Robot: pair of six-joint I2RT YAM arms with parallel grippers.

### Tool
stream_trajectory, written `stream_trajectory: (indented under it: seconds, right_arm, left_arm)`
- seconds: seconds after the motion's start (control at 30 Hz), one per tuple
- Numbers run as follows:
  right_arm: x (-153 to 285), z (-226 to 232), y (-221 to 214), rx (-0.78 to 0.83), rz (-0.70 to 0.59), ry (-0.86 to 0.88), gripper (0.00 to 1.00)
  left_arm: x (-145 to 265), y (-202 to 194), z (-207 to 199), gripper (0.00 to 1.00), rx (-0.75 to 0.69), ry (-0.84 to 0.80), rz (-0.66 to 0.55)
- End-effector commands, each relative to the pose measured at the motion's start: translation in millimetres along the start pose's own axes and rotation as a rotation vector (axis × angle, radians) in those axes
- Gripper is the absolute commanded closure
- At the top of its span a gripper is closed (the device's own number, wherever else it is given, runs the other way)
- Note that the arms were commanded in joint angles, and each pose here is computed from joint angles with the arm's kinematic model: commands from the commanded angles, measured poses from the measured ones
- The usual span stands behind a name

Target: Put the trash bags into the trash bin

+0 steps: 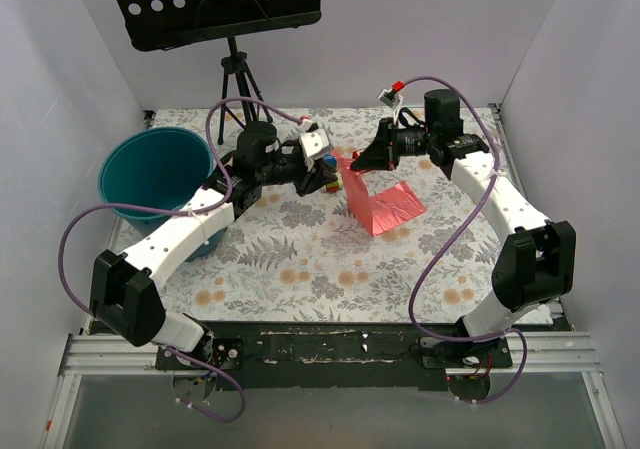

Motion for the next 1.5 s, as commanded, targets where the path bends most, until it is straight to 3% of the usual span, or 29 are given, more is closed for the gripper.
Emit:
stream_trajectory:
  seconds: [0.0, 0.07, 0.17, 0.37, 0.43, 0.5, 0.53, 0.63, 0.7, 0.83, 1.37, 1.47]
  right_arm:
    - [0.0, 13.4, 17.5, 0.078, -0.030, 0.042, 0.99]
    - [-1.5, 15.5, 17.6, 0.082, -0.028, 0.047, 0.99]
    - [-3.0, 16.0, 16.3, 0.080, -0.025, 0.050, 0.99]
    - [-4.6, 17.1, 14.7, 0.081, -0.021, 0.051, 0.99]
    - [-5.4, 16.4, 13.4, 0.077, -0.019, 0.052, 0.99]
    - [-5.2, 16.9, 13.1, 0.077, -0.018, 0.054, 0.99]
    - [-5.0, 17.6, 13.3, 0.077, -0.017, 0.057, 0.93]
    - [4.5, 20.3, 25.0, 0.114, -0.026, 0.043, 0.58]
    - [14.0, 14.1, 32.5, 0.100, -0.047, 0.017, 0.51]
    - [14.2, 0.8, 32.9, 0.066, -0.049, 0.018, 0.50]
    - [-29.7, 19.4, 14.8, 0.078, 0.012, 0.131, 0.43]
    - [-34.0, 21.5, 8.8, 0.080, 0.024, 0.141, 0.56]
  left_arm:
    - [-7.5, 23.4, 1.9, 0.63, 0.093, -0.003, -0.057]
    - [-10.1, 26.3, 3.6, 0.59, 0.119, -0.002, -0.075]
    - [-15.1, 27.5, 4.3, 0.63, 0.132, -0.019, -0.084]
    - [-20.9, 29.5, 5.1, 0.85, 0.141, -0.053, -0.091]
    - [-21.7, 29.3, 4.7, 0.98, 0.134, -0.065, -0.090]
    - [-21.7, 27.9, 4.3, 1.00, 0.128, -0.069, -0.085]
    - [-21.3, 27.7, 4.4, 1.00, 0.120, -0.071, -0.081]
    - [-17.0, 23.4, 2.8, 1.00, 0.049, -0.080, -0.057]
    - [-12.1, 19.7, 1.4, 1.00, -0.044, -0.090, -0.043]
    - [-4.9, 17.0, -3.8, 1.00, -0.156, -0.120, -0.043]
    - [-11.0, 28.4, -1.0, 1.00, -0.155, -0.129, -0.061]
    - [-10.4, 31.6, -0.8, 1.00, -0.158, -0.125, -0.072]
Point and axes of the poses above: each gripper's point midway between its finger pads, its own x axis back along the fingers, its own z axis along the line the jaws close on, y = z × x, the point moved 7 cm from there along x, back along the fingers, and after that the axes turned 3 degrees about x, right-handed, at the moved point
